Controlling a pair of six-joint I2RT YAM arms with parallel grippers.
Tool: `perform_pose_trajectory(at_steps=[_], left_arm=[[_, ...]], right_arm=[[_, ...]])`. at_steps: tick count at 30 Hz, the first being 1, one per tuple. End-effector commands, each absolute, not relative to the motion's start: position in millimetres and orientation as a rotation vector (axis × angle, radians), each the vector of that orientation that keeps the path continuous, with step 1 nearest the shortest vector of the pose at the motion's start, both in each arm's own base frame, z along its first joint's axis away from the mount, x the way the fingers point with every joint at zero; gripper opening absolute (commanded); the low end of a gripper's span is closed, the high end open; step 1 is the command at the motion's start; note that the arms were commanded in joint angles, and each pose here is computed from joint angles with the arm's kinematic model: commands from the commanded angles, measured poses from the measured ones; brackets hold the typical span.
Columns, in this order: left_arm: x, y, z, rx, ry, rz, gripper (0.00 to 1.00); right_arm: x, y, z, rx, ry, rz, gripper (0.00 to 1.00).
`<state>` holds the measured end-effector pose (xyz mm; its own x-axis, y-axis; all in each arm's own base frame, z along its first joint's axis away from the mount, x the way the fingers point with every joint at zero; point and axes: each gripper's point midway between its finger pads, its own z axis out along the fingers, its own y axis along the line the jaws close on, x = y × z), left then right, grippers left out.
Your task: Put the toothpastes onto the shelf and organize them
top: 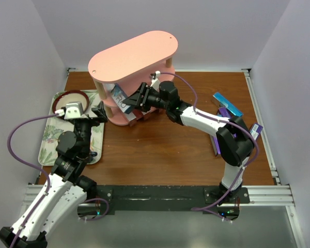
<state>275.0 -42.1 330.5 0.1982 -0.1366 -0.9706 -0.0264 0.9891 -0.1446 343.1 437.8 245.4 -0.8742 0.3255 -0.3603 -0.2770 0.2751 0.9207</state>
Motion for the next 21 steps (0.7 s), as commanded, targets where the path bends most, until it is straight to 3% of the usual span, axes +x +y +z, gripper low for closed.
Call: perform_pose_trajectory(at_steps=[1, 11, 21], left_arm=[[269.1, -39.3, 358.9, -0.17, 1.299, -0.119, 1.0], [269.3, -39.8, 359.1, -0.167, 1.298, -0.124, 1.0], [271.5, -42.0, 356.7, -0.162, 1.308, -0.129, 1.0]], right_arm=[[338.0, 442.8, 285.8, -0.013, 1.963, 1.708, 0.67], [339.7, 424.0, 271.7, -0.032, 2.013, 1.503, 0.83], [332.7, 399.0, 268.5, -0.189, 2.025, 1.269, 0.89]])
